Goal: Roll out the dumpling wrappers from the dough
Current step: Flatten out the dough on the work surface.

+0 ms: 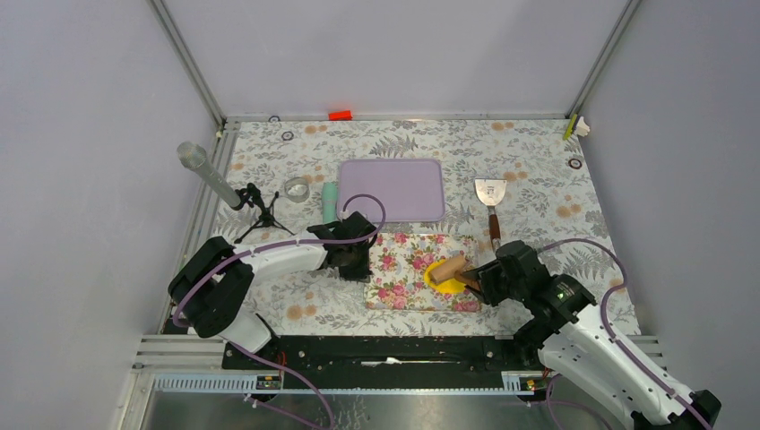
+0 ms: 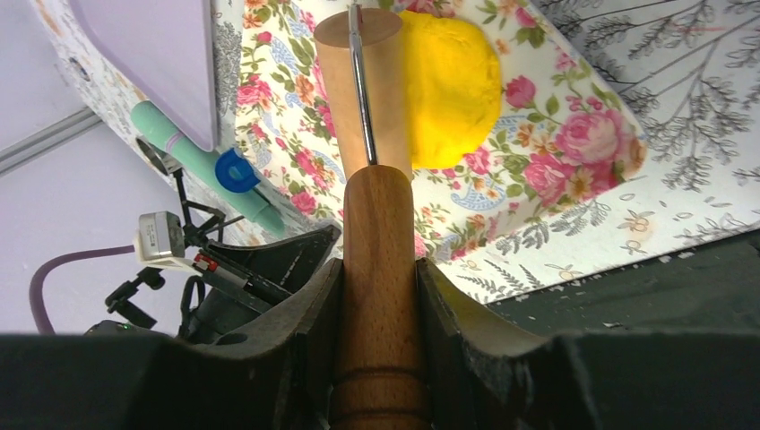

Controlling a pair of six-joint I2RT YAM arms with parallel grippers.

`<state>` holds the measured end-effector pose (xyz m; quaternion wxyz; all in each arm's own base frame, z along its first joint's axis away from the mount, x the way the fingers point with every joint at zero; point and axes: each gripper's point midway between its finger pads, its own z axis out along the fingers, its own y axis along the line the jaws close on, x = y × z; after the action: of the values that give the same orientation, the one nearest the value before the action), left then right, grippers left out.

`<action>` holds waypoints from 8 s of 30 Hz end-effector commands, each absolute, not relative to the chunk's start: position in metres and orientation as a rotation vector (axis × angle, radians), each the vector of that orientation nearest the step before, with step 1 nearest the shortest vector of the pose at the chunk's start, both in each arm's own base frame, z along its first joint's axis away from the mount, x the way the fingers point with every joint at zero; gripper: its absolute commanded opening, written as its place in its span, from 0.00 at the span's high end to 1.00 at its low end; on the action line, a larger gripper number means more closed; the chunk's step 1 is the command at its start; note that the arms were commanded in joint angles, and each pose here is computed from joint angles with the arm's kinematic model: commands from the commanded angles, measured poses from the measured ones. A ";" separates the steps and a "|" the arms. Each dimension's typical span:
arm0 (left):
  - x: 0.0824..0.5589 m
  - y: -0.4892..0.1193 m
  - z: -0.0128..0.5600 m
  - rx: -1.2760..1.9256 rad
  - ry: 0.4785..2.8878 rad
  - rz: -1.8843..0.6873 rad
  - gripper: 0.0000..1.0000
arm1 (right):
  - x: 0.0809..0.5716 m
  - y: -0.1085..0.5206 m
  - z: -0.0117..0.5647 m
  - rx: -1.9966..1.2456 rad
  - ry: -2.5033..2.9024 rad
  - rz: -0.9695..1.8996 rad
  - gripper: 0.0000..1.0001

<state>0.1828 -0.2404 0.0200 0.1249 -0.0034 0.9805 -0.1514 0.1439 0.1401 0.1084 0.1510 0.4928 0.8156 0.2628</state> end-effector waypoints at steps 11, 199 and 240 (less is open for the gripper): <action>0.158 -0.227 0.006 0.075 2.939 -0.367 1.00 | 0.125 0.111 0.075 1.495 2.355 0.529 1.00; 0.164 -0.203 0.017 0.181 2.862 -0.253 1.00 | 0.187 0.191 0.153 0.558 2.599 0.533 1.00; 0.169 -0.203 0.013 0.196 2.876 -0.206 1.00 | 0.128 0.132 0.055 -0.013 2.986 -0.010 1.00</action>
<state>0.1665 -0.2135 0.0197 0.1232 0.0539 0.9855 -0.1032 0.1371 0.1601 0.1154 0.1146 -0.0021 0.9882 0.1016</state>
